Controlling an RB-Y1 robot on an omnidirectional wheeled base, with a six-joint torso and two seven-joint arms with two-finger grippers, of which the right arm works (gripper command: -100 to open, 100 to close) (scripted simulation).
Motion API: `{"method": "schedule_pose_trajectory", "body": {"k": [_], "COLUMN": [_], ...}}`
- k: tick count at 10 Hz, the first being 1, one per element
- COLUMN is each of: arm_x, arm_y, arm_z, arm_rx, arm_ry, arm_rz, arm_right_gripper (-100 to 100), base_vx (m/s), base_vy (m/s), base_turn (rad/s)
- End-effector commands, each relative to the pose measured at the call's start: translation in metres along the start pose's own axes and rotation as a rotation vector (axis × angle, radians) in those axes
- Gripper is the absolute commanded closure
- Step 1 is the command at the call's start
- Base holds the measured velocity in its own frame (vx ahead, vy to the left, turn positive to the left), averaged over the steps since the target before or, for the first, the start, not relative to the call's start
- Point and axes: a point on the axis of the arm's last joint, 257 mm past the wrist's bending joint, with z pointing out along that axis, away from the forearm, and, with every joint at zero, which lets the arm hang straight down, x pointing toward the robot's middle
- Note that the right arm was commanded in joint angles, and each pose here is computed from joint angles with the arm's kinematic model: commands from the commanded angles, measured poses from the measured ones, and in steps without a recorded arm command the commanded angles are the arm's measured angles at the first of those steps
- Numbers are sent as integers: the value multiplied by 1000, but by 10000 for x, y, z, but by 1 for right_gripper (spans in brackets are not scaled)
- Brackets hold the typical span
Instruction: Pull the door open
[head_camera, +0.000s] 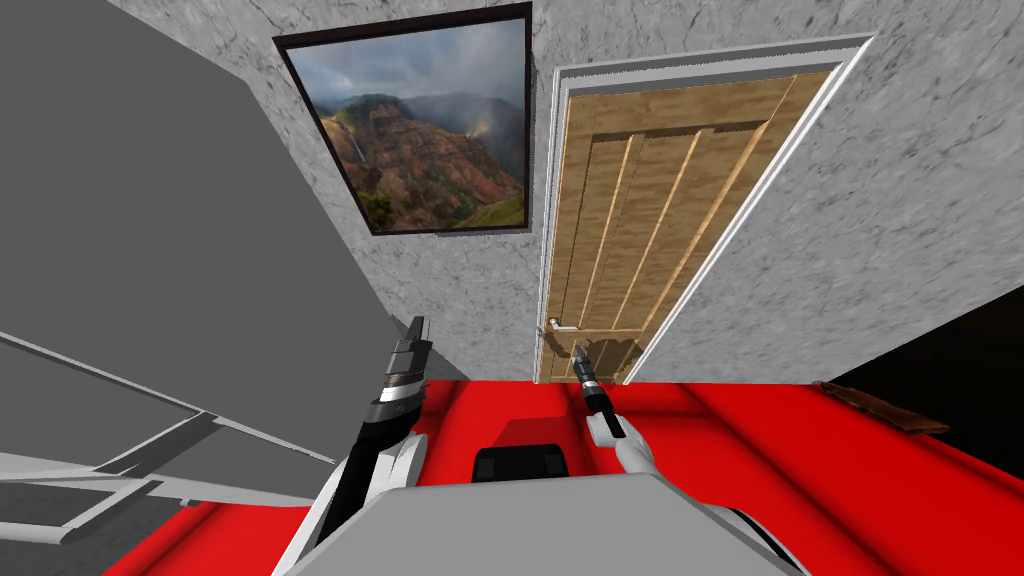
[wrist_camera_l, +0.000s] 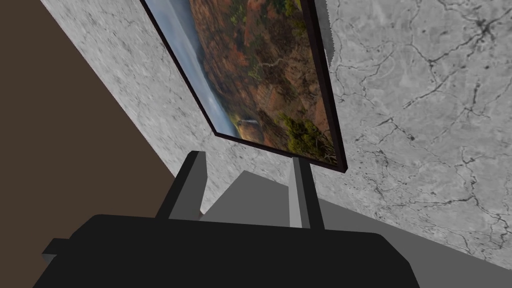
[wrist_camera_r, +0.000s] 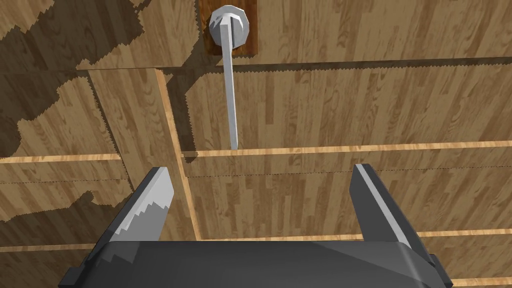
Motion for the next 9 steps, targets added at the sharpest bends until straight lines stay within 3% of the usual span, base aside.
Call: {"method": "schedule_pose_trajectory", "body": {"k": [1,5,6,7,9], "arm_x": [-13,-20,-15,-170,-170], "arm_y": [-79,-224,-201,-218,-218], "arm_z": [-11,-42,-37,-93,-93], "arm_rx": [21,58,52,55,55], "arm_ry": [-3,-10,-9,-25,-25], "arm_rz": [8,24,21,22,22], "arm_right_gripper": [-100,-100,-100,-100,-100], "base_vx": [103,87,36,105,122], "base_vy": [-30,-34,-14,50,42], "base_turn": [84,52,11,105,37]}}
